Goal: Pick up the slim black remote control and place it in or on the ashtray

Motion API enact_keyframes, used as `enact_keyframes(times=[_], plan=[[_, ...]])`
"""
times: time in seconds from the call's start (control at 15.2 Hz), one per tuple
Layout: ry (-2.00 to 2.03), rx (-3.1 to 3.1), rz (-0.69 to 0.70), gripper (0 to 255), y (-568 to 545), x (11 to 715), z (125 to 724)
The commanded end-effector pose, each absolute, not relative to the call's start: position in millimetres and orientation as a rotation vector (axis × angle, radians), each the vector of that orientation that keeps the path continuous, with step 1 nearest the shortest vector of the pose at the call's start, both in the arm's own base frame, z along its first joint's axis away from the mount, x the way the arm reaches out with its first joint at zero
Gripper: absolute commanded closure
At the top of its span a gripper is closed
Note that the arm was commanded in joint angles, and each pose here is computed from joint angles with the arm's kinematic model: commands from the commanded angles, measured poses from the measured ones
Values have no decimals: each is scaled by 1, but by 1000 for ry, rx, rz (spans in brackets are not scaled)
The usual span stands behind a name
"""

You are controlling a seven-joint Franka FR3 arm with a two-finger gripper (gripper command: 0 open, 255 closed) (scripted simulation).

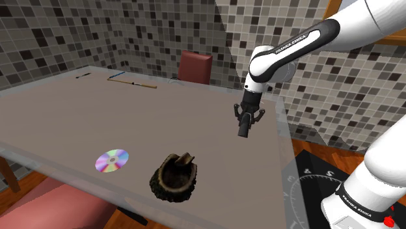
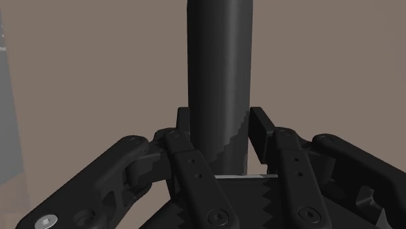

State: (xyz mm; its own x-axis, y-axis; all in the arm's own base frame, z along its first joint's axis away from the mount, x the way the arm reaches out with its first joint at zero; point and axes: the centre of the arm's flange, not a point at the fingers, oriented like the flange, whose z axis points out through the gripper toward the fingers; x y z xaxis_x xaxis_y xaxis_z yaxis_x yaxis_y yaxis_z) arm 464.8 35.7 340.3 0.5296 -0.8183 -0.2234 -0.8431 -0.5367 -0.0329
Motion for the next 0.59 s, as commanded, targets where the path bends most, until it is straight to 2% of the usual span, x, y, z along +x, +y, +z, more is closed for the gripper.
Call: enact_keyframes(times=[0.0, 0.53], plan=[[1435, -2626, 274, 255, 37, 465, 350], [1435, -2626, 274, 255, 37, 465, 393]])
